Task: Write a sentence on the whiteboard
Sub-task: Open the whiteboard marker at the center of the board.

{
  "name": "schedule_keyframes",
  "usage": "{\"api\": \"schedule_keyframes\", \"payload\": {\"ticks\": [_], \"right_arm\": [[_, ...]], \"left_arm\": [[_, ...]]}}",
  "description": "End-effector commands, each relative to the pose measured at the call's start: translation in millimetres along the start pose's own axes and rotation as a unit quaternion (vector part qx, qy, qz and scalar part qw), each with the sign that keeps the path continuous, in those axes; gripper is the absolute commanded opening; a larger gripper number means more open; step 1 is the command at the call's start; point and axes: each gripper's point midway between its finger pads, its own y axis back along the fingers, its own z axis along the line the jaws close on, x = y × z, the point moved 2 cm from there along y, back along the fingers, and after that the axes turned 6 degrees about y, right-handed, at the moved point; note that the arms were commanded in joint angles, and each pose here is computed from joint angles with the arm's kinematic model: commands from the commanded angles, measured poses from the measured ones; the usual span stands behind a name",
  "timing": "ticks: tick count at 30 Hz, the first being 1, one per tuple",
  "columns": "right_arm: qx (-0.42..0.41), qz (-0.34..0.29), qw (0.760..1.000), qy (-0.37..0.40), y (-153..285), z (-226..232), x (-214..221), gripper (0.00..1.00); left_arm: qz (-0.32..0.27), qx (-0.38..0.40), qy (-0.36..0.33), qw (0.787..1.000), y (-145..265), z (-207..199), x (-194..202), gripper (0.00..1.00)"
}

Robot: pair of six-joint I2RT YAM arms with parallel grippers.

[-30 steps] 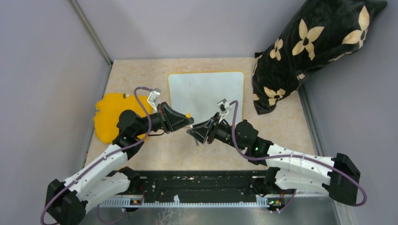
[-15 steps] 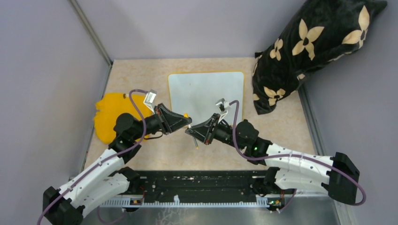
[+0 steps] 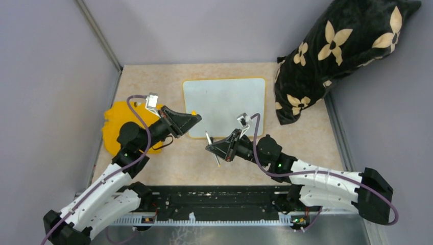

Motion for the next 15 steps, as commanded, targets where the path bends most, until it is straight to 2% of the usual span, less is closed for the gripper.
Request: {"api": "schedule_keyframes", "payload": {"ticks": [1,5,8,12,15], "right_arm": [[-0.006,-0.014,1.000,-0.010,5.1,4.4,-7.2,0.00],[0.000,-0.017,1.000,-0.008,7.9,2.2,-7.7,0.00],[0.025,-0.016,1.000,0.005,12.1,-4.6,-9.4,0.00],[0.120,-0.014,0.992,0.037,23.5,-32.1,-15.2,0.00],[0.201,-0.010,0.978,0.061,37.8,-55.8,-19.3,0.00]], "left_arm": [[-0.088,0.007,-0.037,0.995,1.1,-17.4,-39.7,0.00],[-0.088,-0.007,-0.037,0.995,0.8,-11.6,-38.9,0.00],[-0.080,-0.051,-0.051,0.994,3.1,0.5,-39.1,0.00],[-0.075,-0.157,-0.092,0.980,21.3,27.5,-43.0,0.00],[-0.067,-0.270,-0.121,0.953,48.5,61.4,-41.2,0.00]]}}
